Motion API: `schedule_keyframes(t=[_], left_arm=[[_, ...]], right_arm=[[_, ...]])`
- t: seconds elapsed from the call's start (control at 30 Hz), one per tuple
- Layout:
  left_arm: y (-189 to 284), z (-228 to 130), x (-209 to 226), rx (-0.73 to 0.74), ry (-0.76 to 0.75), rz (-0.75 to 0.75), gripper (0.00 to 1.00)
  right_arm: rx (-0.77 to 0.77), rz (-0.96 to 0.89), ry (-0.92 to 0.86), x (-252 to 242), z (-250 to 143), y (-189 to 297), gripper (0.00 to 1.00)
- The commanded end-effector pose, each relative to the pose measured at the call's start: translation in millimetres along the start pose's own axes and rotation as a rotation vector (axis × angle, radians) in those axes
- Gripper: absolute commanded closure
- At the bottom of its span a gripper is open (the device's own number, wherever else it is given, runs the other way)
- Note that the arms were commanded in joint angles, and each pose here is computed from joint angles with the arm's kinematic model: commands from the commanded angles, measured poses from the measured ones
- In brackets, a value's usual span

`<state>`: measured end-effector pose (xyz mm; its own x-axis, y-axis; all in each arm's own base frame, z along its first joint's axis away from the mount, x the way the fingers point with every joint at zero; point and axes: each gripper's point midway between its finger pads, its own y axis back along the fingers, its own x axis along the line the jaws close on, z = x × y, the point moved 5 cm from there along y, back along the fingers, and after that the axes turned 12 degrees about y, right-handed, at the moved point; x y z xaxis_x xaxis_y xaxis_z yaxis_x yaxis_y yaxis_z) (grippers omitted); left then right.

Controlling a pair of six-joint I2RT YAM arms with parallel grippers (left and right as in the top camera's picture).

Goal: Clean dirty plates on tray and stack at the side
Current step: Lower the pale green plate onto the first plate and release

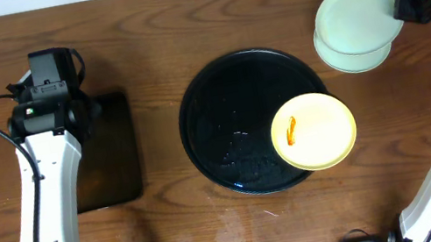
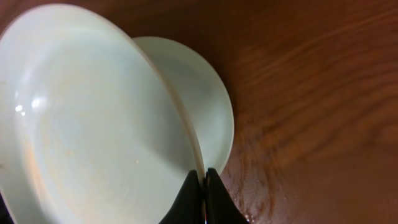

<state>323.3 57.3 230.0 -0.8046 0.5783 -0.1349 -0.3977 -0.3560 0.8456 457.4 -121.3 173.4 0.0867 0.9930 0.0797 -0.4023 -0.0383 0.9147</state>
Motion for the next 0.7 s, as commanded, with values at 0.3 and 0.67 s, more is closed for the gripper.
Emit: schedule_keyframes(t=[0.3, 0.67], left_arm=[[0.2, 1.2, 2.3, -0.007, -0.002, 0.008, 0.92], [0.2, 1.6, 1.8, -0.009, 0.006, 0.006, 0.93]], right_arm=[[0.004, 0.039, -0.083, 7.7, -26.0, -42.5, 0.01], [0.242, 0.190, 0.110, 101.2, -71.2, 5.6, 0.10]])
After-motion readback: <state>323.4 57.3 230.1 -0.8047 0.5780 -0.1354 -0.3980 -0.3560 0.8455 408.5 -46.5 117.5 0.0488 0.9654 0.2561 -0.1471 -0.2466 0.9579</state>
